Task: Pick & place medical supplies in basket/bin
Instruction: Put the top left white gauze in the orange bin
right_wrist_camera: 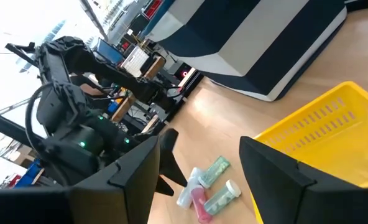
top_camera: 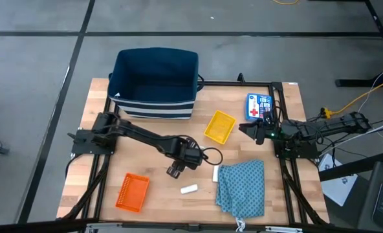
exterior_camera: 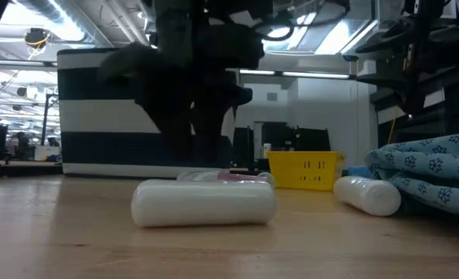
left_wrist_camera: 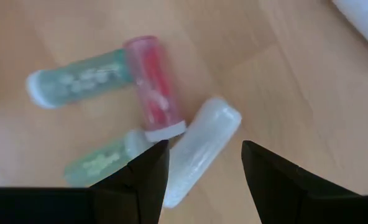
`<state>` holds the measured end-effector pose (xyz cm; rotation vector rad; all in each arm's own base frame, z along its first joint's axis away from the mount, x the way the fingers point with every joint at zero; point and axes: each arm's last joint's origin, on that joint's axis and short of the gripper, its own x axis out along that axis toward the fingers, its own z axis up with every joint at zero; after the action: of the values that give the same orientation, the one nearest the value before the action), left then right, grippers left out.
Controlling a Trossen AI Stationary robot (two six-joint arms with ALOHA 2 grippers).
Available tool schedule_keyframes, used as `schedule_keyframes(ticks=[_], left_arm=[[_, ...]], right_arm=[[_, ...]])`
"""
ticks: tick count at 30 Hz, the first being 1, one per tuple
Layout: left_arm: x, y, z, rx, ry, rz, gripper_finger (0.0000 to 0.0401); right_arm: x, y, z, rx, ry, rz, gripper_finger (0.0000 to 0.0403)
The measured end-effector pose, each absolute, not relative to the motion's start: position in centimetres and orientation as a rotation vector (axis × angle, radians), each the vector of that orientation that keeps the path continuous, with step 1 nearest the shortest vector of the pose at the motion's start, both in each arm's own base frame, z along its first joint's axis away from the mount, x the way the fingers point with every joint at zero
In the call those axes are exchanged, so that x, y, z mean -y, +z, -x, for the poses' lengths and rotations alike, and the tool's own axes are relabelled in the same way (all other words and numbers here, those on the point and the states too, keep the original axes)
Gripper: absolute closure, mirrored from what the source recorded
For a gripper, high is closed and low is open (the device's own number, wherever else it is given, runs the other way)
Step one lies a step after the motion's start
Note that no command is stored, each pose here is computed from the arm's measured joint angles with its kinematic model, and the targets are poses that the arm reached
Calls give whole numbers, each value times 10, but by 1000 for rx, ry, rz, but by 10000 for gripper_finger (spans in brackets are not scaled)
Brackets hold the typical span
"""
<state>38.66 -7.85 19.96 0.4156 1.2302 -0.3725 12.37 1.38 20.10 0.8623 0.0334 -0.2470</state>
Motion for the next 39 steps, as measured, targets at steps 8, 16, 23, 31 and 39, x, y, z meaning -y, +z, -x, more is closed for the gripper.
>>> schedule_keyframes(ticks=[8, 16, 23, 31, 39], left_arm=[[80, 180, -390, -1270, -471, -472, 203], [73, 171, -388, -1358, -426, -421, 217], [71, 171, -381, -1456, -389, -162, 306], [76, 181, -377, -1495, -314, 207, 360], [68, 228, -365, -1392, -164, 364, 347]], right_arm=[[-11, 201, -124, -24, -266, -871, 179], [-9, 201, -124, -17, -283, -864, 179], [-7, 201, -124, -16, -295, -836, 179], [-4, 201, -124, -6, -318, -833, 179], [-3, 201, -124, -5, -321, -830, 179]])
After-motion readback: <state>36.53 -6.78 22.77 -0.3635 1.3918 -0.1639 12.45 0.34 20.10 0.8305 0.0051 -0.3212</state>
